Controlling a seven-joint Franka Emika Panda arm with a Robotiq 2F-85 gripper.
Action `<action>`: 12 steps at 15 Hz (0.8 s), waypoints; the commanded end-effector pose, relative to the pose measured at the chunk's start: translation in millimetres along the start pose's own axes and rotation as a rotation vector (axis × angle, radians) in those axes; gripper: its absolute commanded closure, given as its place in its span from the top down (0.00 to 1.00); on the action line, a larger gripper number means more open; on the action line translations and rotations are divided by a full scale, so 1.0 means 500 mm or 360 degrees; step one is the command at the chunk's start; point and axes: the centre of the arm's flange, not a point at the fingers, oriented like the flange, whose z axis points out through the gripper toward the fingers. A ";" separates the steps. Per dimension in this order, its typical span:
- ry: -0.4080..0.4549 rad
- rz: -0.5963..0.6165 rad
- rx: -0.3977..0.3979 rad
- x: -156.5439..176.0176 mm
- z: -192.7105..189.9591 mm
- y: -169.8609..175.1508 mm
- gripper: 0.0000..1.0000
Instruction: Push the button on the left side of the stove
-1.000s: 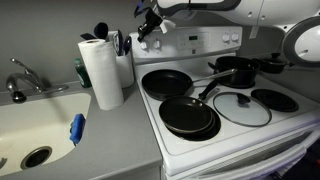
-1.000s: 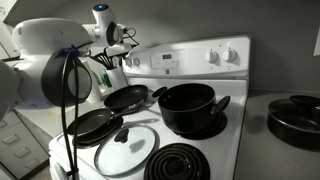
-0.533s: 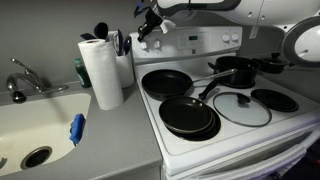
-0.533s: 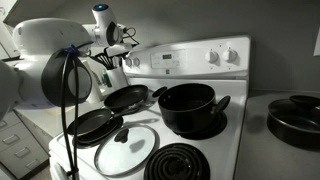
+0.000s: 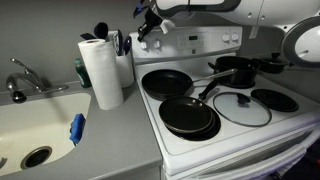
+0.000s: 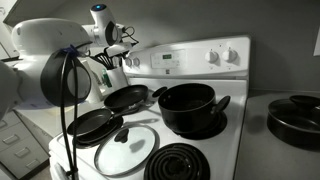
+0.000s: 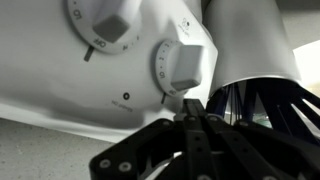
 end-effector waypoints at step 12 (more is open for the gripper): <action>0.0056 -0.0043 -0.0098 0.109 -0.052 0.004 0.00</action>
